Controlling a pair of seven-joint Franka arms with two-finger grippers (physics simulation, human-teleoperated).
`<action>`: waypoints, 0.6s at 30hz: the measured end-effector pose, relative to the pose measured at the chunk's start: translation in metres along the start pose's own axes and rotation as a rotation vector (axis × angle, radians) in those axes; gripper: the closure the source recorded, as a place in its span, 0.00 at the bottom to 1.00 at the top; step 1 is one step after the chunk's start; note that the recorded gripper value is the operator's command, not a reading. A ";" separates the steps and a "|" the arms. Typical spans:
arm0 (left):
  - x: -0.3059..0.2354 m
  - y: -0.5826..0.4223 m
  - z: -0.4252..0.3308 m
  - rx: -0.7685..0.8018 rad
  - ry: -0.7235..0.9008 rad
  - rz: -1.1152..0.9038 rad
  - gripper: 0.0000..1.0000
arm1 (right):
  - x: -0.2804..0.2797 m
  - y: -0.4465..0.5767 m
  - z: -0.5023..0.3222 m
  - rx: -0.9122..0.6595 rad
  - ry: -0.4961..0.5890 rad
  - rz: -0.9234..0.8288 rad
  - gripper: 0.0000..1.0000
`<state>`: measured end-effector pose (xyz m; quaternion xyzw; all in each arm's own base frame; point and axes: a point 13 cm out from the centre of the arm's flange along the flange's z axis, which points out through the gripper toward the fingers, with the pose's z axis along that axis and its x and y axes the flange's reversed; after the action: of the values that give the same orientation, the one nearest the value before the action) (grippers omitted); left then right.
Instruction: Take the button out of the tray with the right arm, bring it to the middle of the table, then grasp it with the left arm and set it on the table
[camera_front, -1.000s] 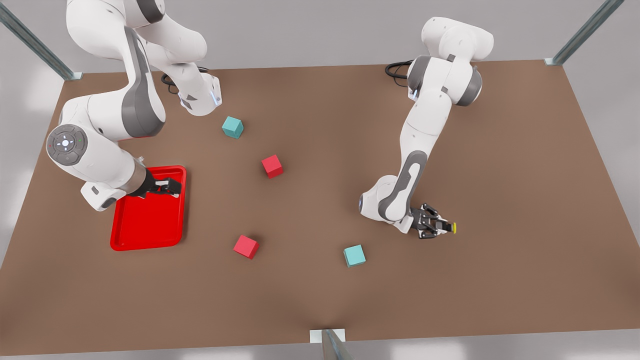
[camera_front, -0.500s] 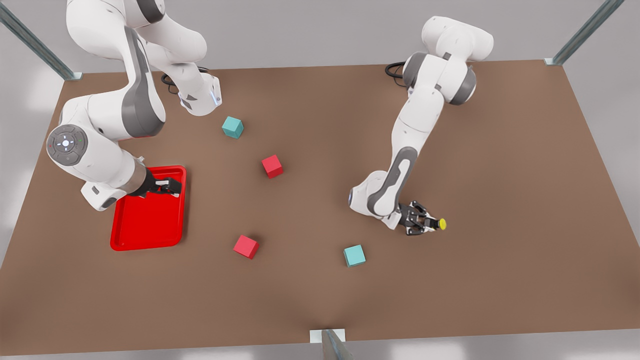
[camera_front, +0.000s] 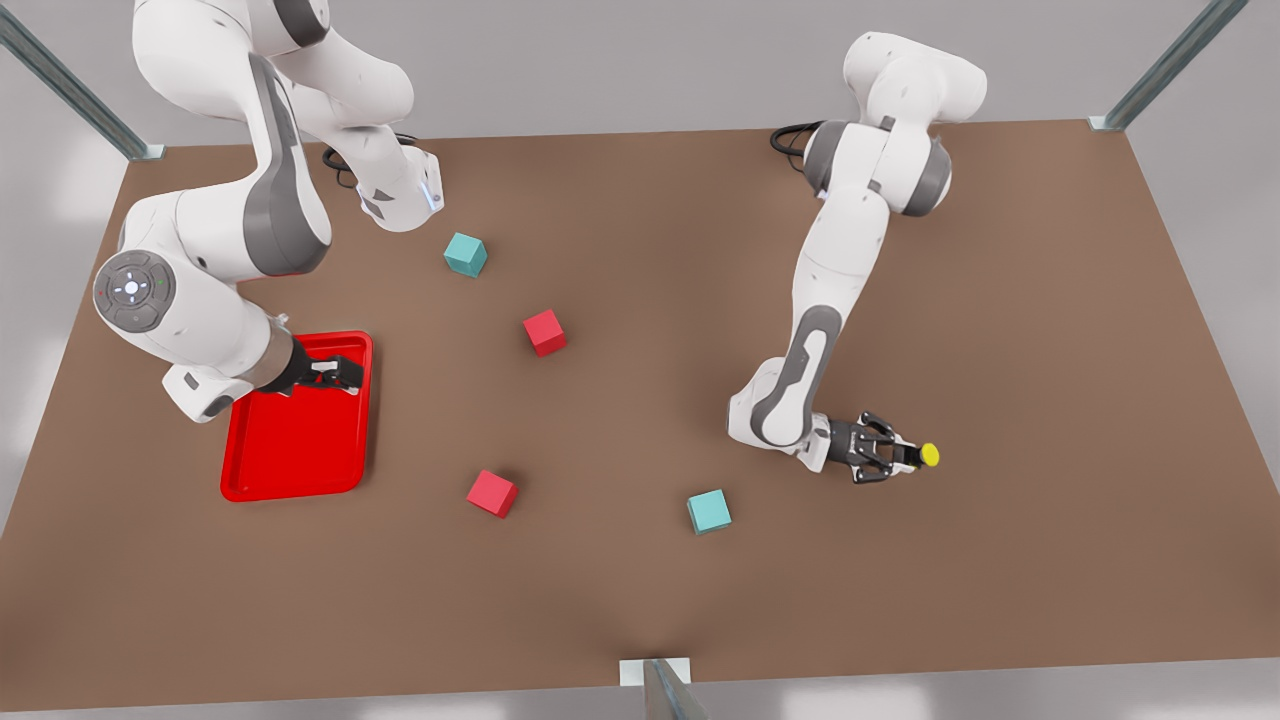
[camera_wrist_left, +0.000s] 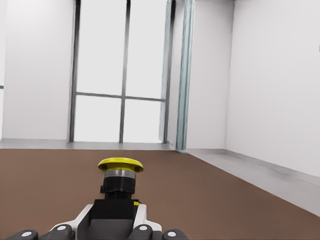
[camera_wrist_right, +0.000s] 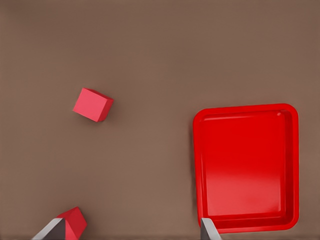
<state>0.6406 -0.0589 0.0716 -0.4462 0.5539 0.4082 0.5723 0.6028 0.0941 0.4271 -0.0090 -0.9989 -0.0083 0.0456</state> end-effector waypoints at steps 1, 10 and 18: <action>0.001 0.001 0.000 0.002 -0.008 -0.001 0.60 | 0.000 -0.001 0.000 0.000 0.000 0.001 0.00; 0.020 0.009 -0.023 0.015 0.042 -0.004 0.60 | 0.000 0.000 0.000 0.001 0.001 0.000 0.00; 0.035 0.010 -0.040 0.023 0.104 -0.011 0.60 | 0.000 0.002 0.000 0.001 0.000 -0.003 0.00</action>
<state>0.6218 -0.0956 0.0367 -0.4632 0.5853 0.3749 0.5499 0.6025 0.0962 0.4275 -0.0072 -0.9989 -0.0079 0.0453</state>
